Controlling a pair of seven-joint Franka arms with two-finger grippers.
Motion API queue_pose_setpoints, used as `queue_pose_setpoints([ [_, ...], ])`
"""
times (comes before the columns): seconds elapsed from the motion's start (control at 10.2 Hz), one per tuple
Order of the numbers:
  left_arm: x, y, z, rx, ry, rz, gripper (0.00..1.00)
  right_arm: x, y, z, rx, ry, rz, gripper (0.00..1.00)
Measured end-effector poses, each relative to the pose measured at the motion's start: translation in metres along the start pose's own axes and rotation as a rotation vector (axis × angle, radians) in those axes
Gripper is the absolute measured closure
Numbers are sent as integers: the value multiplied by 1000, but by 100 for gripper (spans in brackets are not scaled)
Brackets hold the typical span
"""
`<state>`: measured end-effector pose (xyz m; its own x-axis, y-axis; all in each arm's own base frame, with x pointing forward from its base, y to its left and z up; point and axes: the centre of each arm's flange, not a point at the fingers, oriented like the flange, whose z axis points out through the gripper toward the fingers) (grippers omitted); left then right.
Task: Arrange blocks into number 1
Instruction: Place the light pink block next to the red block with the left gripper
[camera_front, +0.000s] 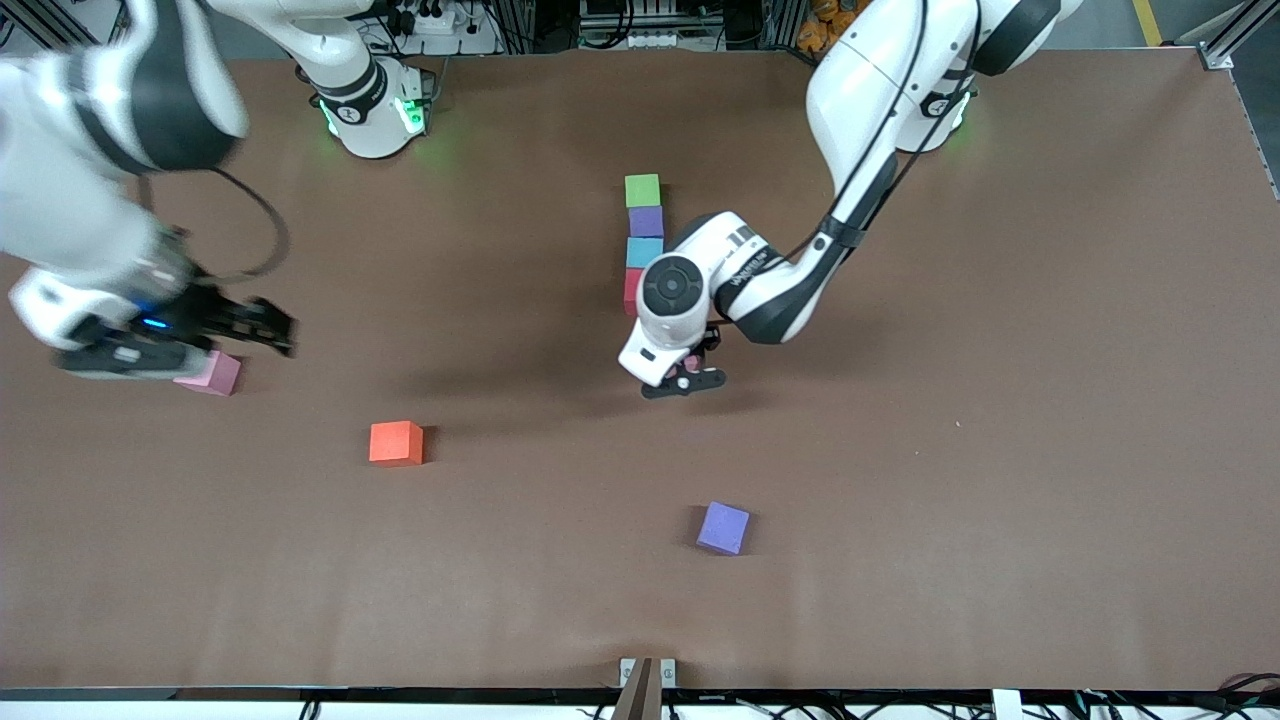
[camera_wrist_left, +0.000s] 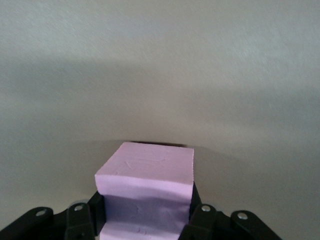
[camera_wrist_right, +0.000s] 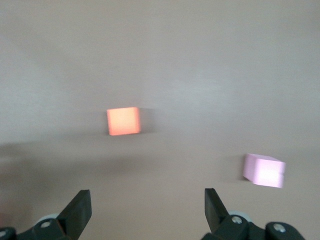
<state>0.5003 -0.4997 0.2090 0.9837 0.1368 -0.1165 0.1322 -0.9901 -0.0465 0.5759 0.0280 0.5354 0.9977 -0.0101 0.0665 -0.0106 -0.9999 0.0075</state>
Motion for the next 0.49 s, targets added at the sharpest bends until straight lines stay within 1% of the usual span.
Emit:
queue_pose_setpoints([
  [0.2,-9,9,-1,0,7,16,38,-17,52,-35,16,-41,13,0],
  [0.29,-12,11,0,3,6,23,38,-21,68,-53,24,-46,12,0],
  [0.49,-22,17,8,13,-1,38,38,-23,78,-71,27,-43,-16,0],
])
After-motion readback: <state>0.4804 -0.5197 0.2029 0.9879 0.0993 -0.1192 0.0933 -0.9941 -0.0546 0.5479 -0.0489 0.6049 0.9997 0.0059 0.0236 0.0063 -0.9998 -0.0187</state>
